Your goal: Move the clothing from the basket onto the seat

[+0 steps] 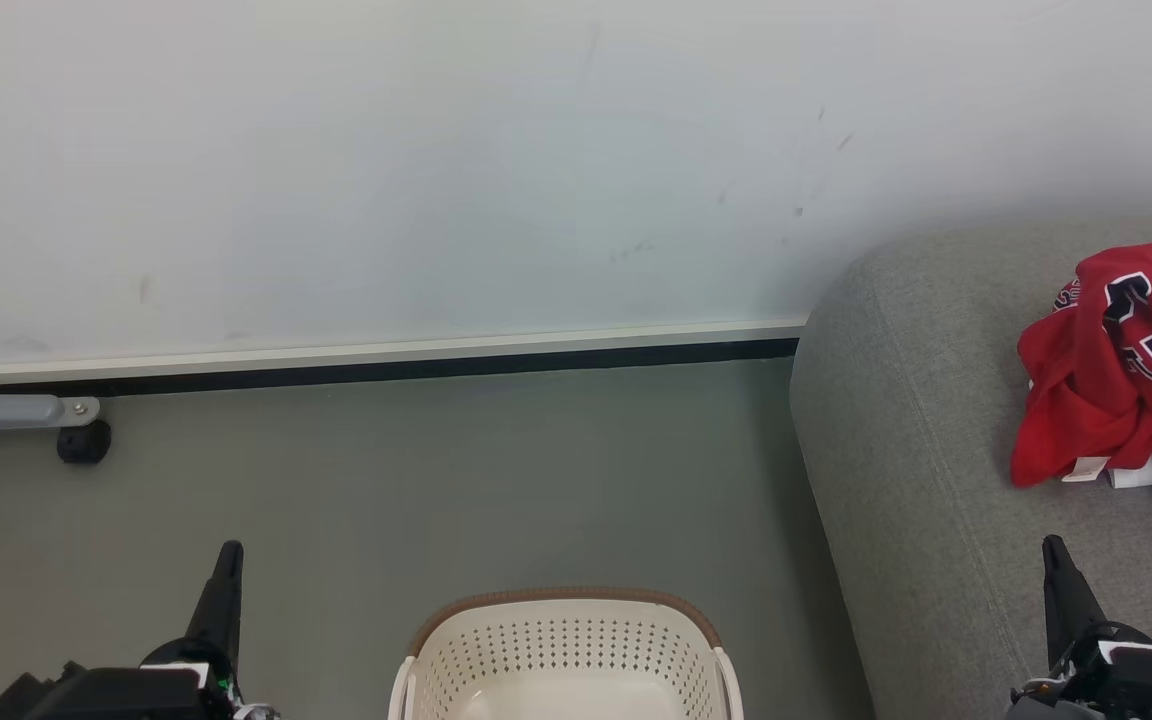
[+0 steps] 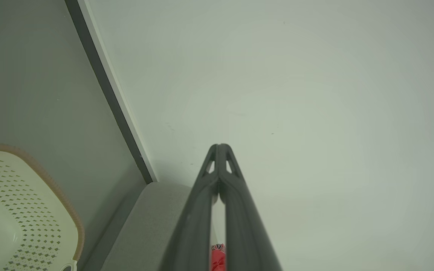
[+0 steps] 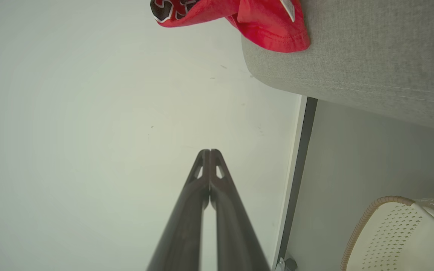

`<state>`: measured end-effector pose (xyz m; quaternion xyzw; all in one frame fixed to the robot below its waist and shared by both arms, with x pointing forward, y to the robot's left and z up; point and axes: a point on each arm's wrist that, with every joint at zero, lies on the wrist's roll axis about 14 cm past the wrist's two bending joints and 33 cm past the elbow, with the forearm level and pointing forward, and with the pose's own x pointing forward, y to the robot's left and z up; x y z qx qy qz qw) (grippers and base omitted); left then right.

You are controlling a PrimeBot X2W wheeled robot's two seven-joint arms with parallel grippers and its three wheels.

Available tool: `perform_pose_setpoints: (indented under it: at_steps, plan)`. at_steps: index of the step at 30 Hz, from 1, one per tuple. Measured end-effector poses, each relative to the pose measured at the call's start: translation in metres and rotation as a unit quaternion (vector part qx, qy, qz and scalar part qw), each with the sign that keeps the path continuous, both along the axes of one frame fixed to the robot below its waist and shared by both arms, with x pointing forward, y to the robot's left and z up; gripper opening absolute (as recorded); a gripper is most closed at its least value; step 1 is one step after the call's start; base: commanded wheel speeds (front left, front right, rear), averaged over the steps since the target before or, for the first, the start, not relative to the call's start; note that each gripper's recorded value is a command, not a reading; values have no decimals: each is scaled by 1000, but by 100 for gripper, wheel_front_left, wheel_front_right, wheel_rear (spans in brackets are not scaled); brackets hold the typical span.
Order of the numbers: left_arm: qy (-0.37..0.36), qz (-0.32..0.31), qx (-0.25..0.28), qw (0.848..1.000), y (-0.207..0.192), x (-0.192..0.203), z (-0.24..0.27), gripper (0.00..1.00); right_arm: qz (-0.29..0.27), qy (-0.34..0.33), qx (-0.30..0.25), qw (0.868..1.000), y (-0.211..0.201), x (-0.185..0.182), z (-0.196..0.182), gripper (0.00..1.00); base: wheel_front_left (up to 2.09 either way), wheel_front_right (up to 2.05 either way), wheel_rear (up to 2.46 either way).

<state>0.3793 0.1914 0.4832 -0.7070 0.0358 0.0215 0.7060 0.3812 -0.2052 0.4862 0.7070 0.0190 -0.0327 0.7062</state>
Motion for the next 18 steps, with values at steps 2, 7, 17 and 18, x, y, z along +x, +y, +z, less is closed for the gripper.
perform_pose_setpoints:
  at_steps: [2,7,17,18]
  plan:
    - [0,0,0,1000,0,0,0,0,0,0,0,1000,0,0,0,0,0,0,0]
    - [0,0,0,1000,0,0,0,0,0,0,0,1000,0,0,0,0,0,0,0]
    - [0,0,0,1000,0,0,0,0,0,0,0,1000,0,0,0,0,0,0,0]
    - [0,0,0,1000,0,0,0,0,0,0,0,1000,0,0,0,0,0,0,0]
